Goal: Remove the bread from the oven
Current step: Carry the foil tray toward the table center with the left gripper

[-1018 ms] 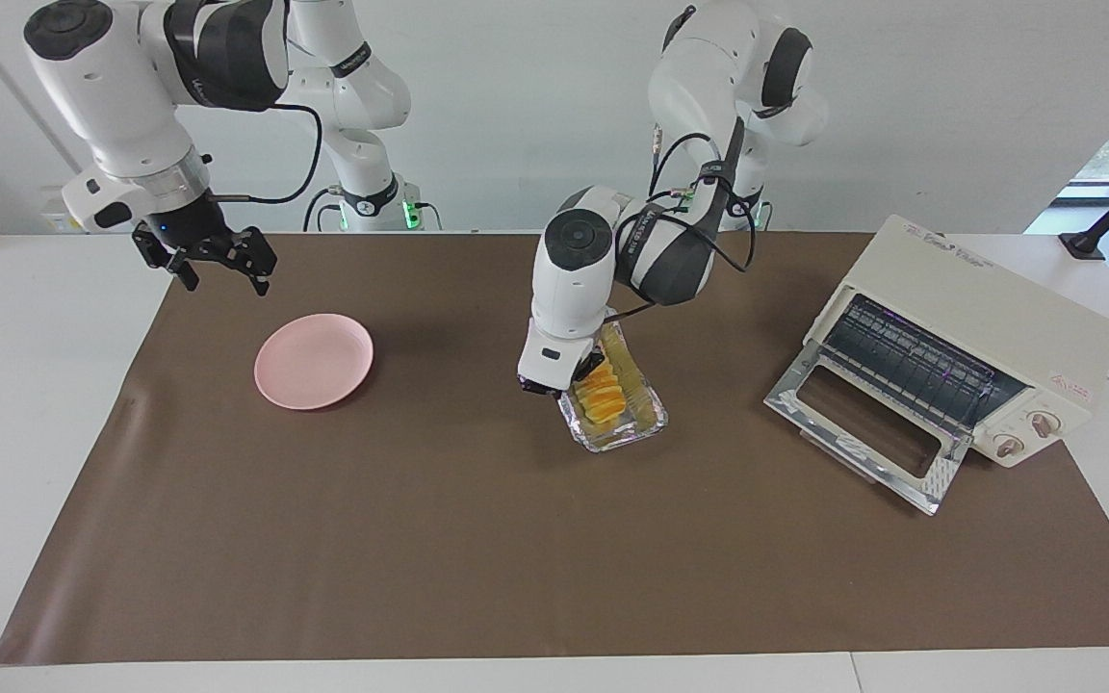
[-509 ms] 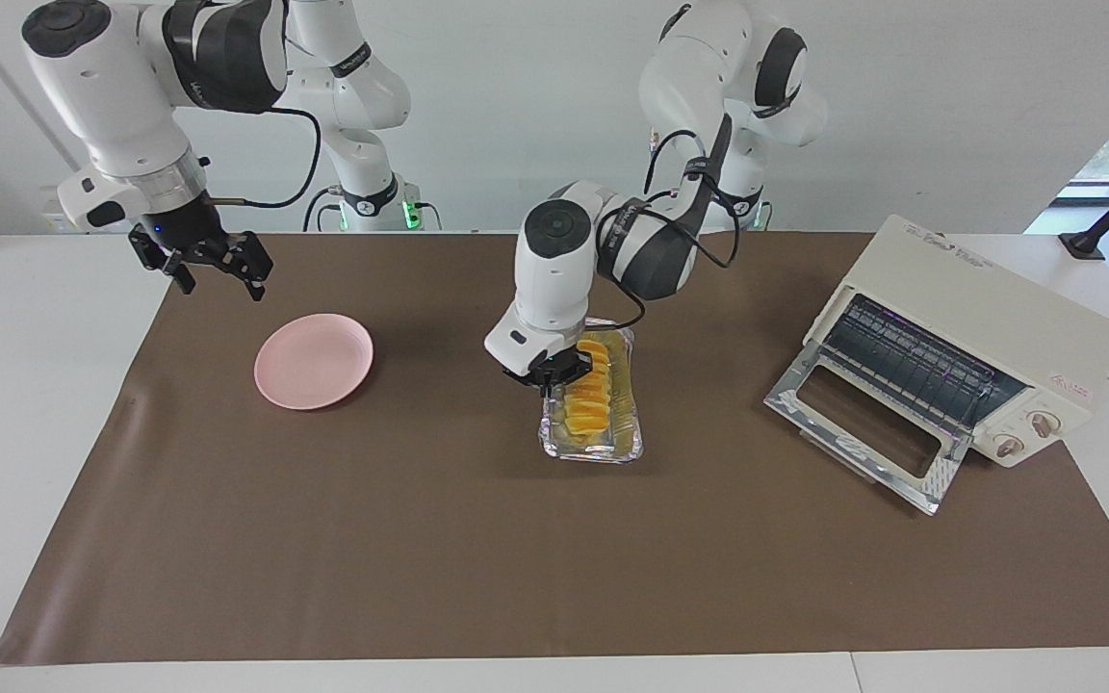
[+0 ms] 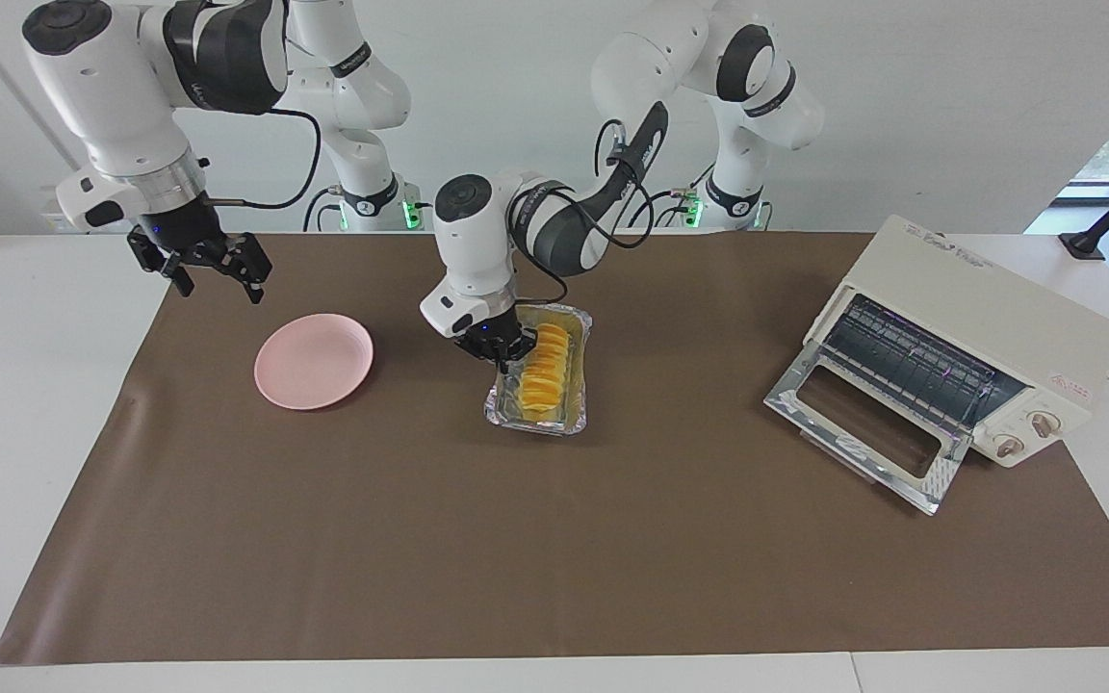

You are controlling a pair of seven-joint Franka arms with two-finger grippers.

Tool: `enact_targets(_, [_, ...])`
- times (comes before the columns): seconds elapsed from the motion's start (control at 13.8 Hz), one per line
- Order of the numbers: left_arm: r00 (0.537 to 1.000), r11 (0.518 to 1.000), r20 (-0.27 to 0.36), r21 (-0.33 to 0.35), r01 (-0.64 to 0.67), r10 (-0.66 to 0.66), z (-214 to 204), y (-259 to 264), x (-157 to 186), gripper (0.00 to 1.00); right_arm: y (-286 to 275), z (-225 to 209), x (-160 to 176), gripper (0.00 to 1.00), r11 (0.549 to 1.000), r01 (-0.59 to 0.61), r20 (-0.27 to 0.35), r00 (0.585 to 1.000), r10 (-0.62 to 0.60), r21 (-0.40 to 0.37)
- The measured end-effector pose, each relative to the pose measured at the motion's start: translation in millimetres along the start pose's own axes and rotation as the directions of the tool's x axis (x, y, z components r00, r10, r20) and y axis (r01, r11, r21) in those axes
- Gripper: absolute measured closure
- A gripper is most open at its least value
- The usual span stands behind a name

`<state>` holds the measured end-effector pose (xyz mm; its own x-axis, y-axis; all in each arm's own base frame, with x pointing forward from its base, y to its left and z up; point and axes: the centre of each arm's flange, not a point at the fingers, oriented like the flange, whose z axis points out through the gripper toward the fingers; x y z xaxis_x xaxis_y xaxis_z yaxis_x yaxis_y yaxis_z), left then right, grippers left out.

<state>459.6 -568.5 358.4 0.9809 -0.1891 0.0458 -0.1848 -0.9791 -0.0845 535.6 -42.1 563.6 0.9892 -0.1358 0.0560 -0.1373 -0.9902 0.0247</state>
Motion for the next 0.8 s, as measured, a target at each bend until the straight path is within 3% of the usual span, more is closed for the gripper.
enact_targets(0.36, [0.994, 0.995, -0.032, -0.016, 0.103, -0.104, 14, -3, 3, 0.98, -1, 0, 2, 0.0, 1.0, 0.001, -0.022, 1.0, -0.001, 0.002])
enact_targets(0.8, [0.991, 0.994, -0.072, -0.034, 0.106, -0.109, 27, -5, 5, 0.98, -3, 5, 2, 0.0, 1.0, 0.004, -0.02, 1.0, -0.004, 0.005])
